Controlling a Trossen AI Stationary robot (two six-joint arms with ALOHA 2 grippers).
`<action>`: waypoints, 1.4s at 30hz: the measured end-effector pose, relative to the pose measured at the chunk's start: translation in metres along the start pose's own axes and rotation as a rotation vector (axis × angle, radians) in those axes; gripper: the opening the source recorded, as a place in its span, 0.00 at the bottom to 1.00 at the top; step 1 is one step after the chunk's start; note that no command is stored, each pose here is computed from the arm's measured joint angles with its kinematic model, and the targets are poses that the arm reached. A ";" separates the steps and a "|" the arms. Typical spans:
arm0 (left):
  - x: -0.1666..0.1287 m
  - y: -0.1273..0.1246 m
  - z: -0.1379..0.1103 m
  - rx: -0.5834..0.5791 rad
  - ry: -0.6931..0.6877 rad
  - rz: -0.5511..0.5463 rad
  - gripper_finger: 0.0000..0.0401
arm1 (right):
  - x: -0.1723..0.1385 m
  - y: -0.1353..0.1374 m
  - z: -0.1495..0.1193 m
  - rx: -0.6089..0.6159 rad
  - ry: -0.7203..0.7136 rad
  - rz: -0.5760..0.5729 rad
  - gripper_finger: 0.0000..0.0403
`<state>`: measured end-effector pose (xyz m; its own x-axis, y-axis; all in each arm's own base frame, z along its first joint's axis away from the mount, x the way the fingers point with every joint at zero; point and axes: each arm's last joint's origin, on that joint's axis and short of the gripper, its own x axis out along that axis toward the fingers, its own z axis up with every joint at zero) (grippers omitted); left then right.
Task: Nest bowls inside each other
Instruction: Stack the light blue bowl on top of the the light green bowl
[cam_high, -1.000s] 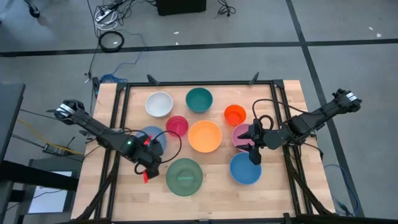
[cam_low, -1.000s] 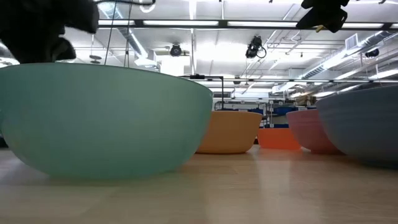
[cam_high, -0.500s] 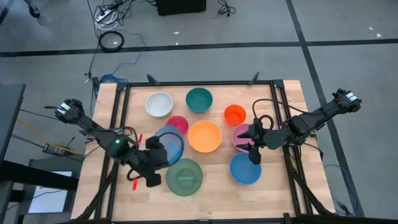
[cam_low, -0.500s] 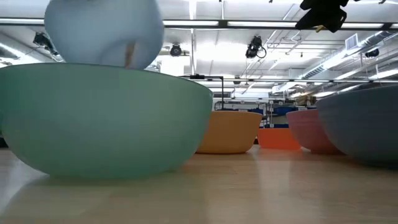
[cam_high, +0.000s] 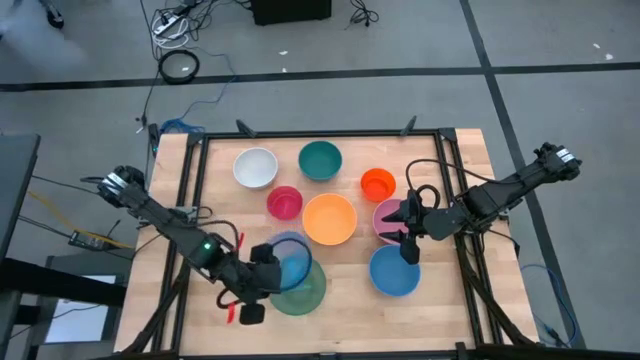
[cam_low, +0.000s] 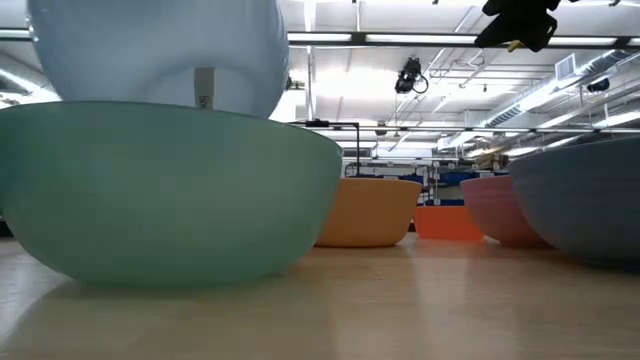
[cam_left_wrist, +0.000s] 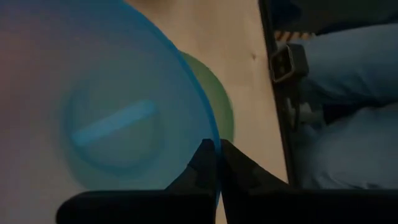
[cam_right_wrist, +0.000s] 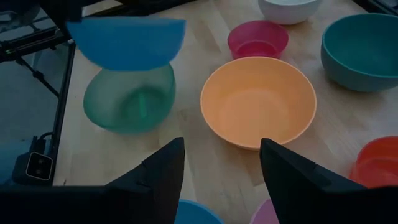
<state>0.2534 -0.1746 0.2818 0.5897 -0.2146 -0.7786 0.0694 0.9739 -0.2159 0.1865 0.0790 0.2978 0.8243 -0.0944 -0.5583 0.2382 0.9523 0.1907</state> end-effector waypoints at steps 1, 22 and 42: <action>0.003 -0.001 0.000 0.003 0.005 -0.004 0.02 | 0.000 0.000 0.000 0.000 0.000 0.000 0.49; 0.032 -0.008 -0.001 -0.071 0.029 -0.032 0.11 | -0.001 0.003 -0.002 -0.025 0.013 0.028 0.49; 0.029 -0.008 0.001 -0.176 0.047 -0.075 0.36 | -0.003 0.006 -0.004 -0.028 0.018 0.049 0.48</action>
<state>0.2706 -0.1882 0.2616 0.5496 -0.2929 -0.7824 -0.0325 0.9283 -0.3704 0.1833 0.0866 0.2977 0.8249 -0.0427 -0.5637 0.1834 0.9634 0.1955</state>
